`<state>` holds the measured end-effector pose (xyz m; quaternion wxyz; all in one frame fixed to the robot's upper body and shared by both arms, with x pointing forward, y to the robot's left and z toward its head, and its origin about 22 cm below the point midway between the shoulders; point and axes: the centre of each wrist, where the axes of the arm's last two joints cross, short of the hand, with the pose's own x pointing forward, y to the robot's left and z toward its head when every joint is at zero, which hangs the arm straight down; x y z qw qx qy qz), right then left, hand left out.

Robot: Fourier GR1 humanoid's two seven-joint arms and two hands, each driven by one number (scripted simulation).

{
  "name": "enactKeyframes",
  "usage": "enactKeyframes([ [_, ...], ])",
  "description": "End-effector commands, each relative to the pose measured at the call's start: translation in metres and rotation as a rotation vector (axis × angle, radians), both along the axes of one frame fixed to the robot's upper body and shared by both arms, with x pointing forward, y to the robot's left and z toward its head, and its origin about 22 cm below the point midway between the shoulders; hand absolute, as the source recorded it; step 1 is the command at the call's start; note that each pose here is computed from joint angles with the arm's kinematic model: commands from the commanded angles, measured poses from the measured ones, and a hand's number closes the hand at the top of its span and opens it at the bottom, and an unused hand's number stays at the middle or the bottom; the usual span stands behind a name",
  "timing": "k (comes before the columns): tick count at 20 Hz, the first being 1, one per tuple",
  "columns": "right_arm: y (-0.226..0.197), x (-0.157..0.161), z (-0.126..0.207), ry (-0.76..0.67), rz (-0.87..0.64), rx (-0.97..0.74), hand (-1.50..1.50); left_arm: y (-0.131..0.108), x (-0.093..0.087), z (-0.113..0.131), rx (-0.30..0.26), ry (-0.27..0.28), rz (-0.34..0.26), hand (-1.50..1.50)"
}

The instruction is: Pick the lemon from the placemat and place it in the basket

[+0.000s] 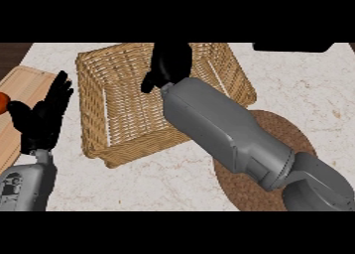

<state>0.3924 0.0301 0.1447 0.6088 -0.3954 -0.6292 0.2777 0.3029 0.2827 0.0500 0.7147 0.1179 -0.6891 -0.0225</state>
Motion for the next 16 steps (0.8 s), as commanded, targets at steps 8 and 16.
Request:
enactKeyframes([
  [8, -0.059, 0.002, 0.017, -0.039, -0.126, 0.398, -1.50, 0.026, -0.024, -0.025, 0.001, 0.011, 0.063, 0.00],
  [16, -0.138, -0.052, -0.003, -0.061, -0.052, 0.416, -1.50, 0.011, -0.019, -0.008, 0.006, 0.015, 0.054, 0.00],
])
